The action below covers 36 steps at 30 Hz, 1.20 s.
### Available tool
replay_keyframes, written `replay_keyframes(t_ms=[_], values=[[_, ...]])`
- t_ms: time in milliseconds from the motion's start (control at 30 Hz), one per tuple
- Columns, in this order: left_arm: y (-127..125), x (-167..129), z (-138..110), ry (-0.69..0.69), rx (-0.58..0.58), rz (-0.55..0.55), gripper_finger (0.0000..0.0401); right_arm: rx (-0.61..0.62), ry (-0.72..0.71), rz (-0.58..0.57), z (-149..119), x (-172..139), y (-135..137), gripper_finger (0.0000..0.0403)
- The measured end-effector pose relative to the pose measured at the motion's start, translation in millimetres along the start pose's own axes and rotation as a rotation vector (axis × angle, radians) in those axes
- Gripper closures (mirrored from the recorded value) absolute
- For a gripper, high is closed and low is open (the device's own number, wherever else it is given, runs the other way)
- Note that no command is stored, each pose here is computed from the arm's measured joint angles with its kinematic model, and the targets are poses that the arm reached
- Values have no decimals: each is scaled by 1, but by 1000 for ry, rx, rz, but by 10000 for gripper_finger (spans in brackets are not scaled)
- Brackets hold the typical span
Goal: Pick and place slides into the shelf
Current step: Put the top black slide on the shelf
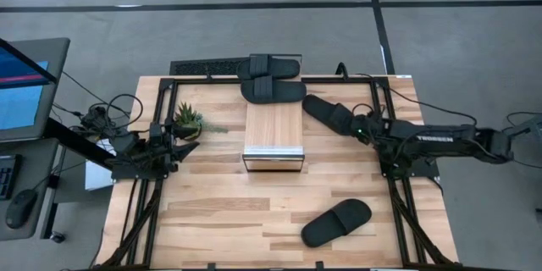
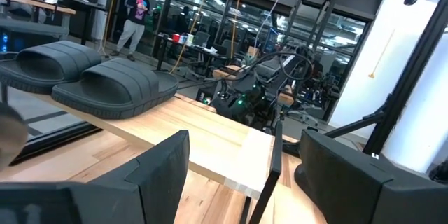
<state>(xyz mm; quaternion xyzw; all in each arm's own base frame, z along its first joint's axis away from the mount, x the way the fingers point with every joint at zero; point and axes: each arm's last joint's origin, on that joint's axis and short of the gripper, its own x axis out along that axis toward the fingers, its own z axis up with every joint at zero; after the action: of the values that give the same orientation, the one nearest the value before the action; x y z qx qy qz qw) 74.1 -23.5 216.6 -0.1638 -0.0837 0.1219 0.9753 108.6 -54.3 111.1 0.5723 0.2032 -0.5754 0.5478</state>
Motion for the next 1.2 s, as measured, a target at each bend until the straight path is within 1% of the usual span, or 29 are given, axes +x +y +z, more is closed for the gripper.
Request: replay_keyframes(t_ms=[100, 133, 167, 400, 567, 633, 833, 967, 1200], values=[[0, 0, 0, 2, 0, -7, 143, -40, -17, 2, -3, 1, 0, 365], [0, 0, 0, 2, 1, -8, 143, -64, -27, 8, -4, 1, 0, 380], [0, 0, 0, 3, -2, -8, 143, -80, -32, 10, -5, 1, 0, 384], [0, 0, -1, 6, -18, -9, 143, -107, -16, 4, -7, -6, 1, 394], [0, 0, -1, 7, -18, -11, 143, -166, -21, -119, -1, -27, 3, 398], [-1, 0, -1, 11, -17, -24, 143, -178, -50, -141, 3, -39, 6, 398], [-1, 0, -3, 29, -10, -50, 143, -151, -144, -63, 7, -53, 12, 400], [-1, 0, -3, 39, -34, -56, 143, -127, -190, -33, 9, -59, 14, 400], [-1, 0, -4, 42, -44, -64, 143, -104, -242, -22, 11, -62, 15, 400]])
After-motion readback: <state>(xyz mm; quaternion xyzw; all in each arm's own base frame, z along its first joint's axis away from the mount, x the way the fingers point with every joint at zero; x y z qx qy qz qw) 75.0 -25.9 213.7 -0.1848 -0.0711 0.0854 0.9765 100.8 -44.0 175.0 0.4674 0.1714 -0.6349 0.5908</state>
